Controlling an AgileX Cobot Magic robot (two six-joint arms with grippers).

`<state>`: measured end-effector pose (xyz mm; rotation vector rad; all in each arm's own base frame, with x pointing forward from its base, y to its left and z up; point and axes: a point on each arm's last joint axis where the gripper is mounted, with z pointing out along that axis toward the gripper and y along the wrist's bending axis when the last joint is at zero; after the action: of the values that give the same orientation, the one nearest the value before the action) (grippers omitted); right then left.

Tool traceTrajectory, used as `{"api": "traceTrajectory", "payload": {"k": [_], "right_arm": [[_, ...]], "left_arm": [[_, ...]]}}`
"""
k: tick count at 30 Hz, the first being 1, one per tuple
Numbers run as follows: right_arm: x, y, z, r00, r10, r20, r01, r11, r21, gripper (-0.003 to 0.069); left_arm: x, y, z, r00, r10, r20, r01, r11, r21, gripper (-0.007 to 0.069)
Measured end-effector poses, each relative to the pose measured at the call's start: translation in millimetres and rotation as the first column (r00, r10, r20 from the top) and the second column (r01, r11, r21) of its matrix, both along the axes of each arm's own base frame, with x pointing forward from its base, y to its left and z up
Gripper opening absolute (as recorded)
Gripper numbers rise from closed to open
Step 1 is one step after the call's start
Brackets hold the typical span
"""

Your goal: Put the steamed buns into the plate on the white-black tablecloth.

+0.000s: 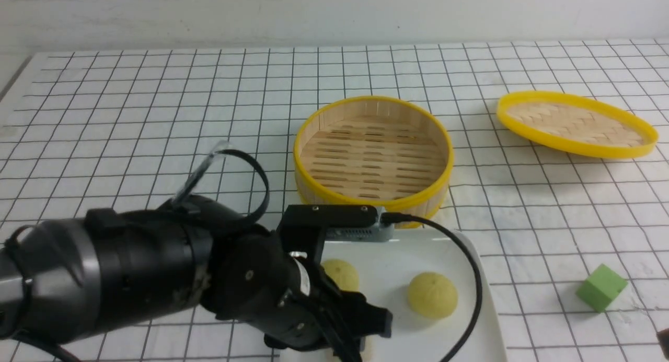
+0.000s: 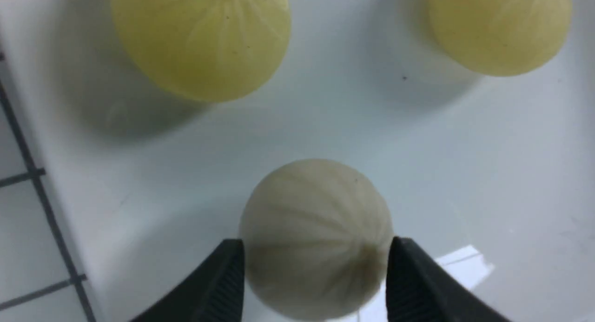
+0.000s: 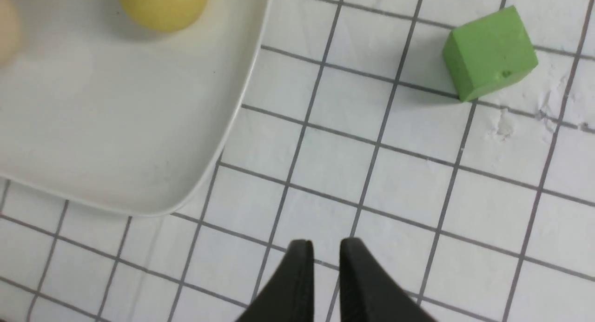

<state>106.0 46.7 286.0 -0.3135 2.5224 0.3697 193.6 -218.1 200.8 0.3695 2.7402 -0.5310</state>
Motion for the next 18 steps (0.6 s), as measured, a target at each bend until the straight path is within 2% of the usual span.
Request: {"api": "traceTrajectory", "payload": {"k": [5, 6, 8, 10, 12, 14, 18], "right_arm": [[-39, -13, 36, 0.986, -0.063, 0.154, 0.052, 0.996, 0.077, 0.0013], [-56, -21, 40, 0.968, -0.114, 0.222, 0.093, 0.99, 0.102, -0.0011], [-70, -29, 40, 0.93, -0.176, 0.322, 0.137, 0.981, 0.139, -0.0015], [-76, -34, 35, 0.86, -0.235, 0.453, 0.154, 0.966, 0.208, -0.0015], [-78, -36, 28, 0.774, -0.273, 0.571, 0.132, 0.952, 0.276, -0.0015], [-73, -36, 16, 0.688, -0.294, 0.663, 0.098, 0.943, 0.317, -0.0015], [-68, -35, 5, 0.645, -0.294, 0.705, 0.08, 0.944, 0.32, -0.0014]], "left_arm": [[1, -1, 1, 1.0, 0.003, 0.013, -0.003, 1.0, -0.011, 0.0478], [1, -1, 2, 1.0, 0.003, 0.018, -0.003, 1.0, -0.017, 0.0481], [1, -1, 3, 1.0, 0.004, 0.02, -0.003, 1.0, -0.02, 0.0481], [1, -1, 3, 1.0, 0.005, 0.019, -0.005, 1.0, -0.021, 0.0468], [1, -1, 3, 1.0, 0.005, 0.019, -0.005, 1.0, -0.021, 0.0442], [1, -1, 3, 1.0, 0.005, 0.019, -0.005, 1.0, -0.021, 0.0382], [1, -1, 3, 1.0, 0.006, 0.018, -0.005, 1.0, -0.022, 0.0248]]}}
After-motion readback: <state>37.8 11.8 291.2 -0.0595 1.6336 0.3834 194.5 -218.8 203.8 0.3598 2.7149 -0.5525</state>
